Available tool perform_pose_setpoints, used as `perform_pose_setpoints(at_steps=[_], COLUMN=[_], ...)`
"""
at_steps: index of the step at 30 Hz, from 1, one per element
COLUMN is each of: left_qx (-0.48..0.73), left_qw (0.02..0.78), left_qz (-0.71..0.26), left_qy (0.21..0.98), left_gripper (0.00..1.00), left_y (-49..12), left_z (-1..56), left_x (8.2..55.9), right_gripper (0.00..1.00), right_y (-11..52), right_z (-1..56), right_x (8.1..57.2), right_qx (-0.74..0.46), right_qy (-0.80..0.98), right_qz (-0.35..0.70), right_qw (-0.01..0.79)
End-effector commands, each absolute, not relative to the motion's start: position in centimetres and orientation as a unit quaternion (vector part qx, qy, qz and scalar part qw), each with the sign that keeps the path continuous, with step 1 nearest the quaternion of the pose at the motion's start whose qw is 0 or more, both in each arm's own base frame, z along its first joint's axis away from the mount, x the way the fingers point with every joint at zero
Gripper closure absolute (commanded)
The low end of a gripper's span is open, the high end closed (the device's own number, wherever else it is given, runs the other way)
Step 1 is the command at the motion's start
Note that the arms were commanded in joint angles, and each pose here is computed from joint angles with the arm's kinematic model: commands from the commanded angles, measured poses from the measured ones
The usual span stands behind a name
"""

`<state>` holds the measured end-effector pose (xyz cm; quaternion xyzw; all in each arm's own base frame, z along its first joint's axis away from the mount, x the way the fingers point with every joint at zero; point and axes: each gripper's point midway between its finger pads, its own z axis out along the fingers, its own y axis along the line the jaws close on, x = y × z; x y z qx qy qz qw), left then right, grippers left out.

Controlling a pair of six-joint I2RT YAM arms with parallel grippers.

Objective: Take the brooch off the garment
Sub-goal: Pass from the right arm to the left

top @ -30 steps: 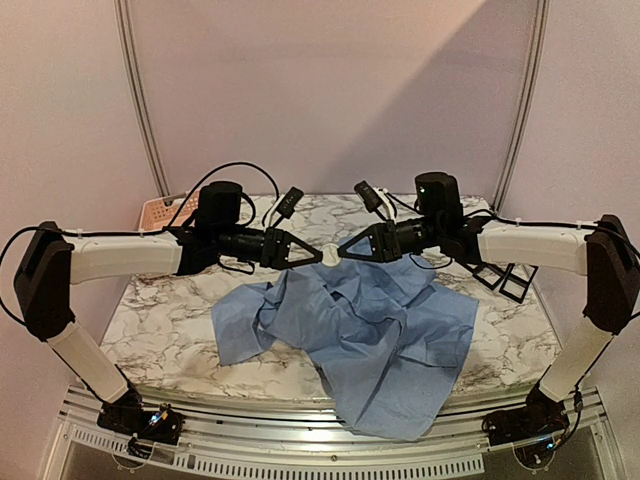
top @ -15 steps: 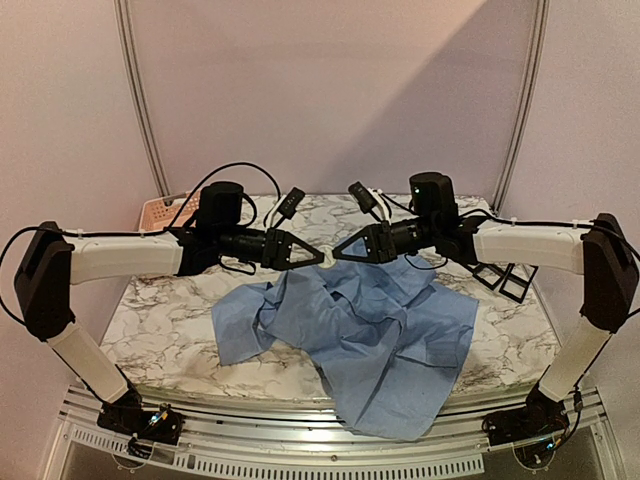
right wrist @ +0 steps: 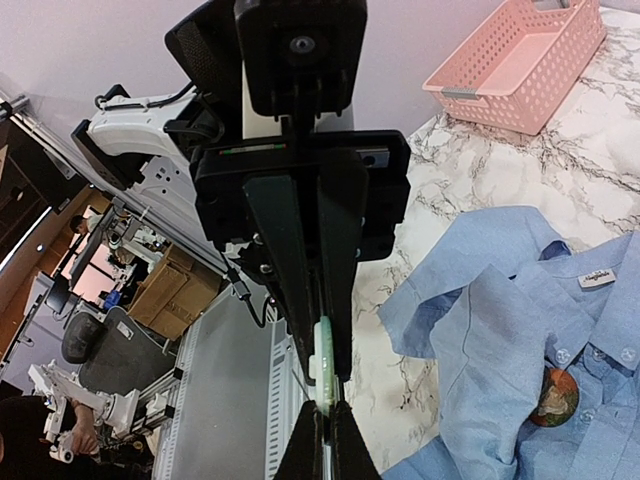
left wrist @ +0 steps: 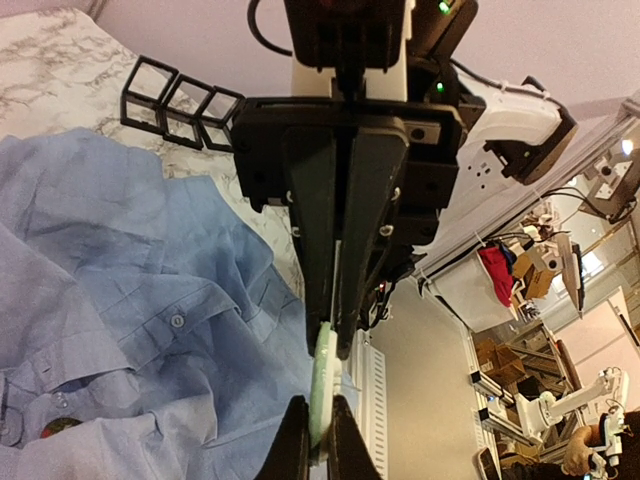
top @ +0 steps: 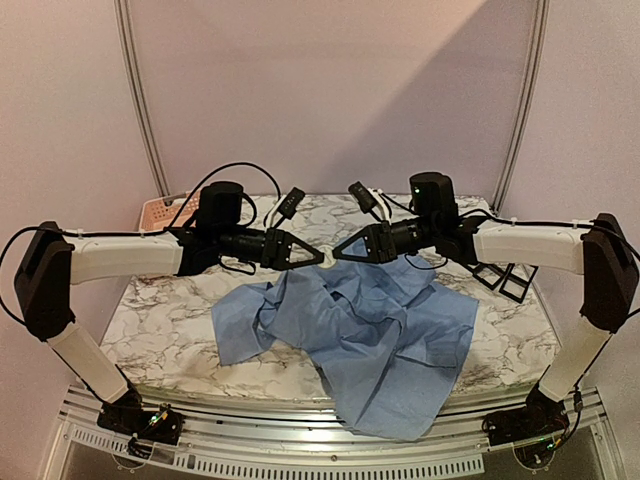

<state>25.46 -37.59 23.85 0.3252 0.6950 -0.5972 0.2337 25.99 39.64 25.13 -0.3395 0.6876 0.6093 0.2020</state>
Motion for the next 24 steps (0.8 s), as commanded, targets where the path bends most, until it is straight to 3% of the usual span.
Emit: perform_pose_setpoints(at_steps=[1,9,19,22,24], left_qx=[0.336,0.337,0.332,0.327,0.325], left_qw=[0.229,0.233,0.242,0.248,0.25], left_qz=[-0.6,-0.6,-0.595,-0.593,-0.592], left_qy=[0.689,0.687,0.691,0.693,0.694], left_gripper=[1.0,0.76,0.69,0.6,0.59], left_y=[-38.0,-37.9,-37.4,-37.1,-36.9], left_z=[23.6,24.0,24.1,24.2,24.3], left_x=[24.8,24.7,25.2,25.7,25.9], right_gripper=[1.0,1.0,1.0,1.0,1.0], right_y=[39.4,39.2,39.1,39.1,39.0], right_z=[26.1,26.3,26.3,26.3,26.4], right_x=[26.4,26.4,26.3,26.2,26.2], right_qx=[-0.339,-0.336,-0.336,-0.335,-0.336], right_qy=[0.679,0.678,0.678,0.679,0.678], right_qz=[0.607,0.611,0.611,0.611,0.611], right_qw=[0.234,0.232,0.232,0.232,0.233])
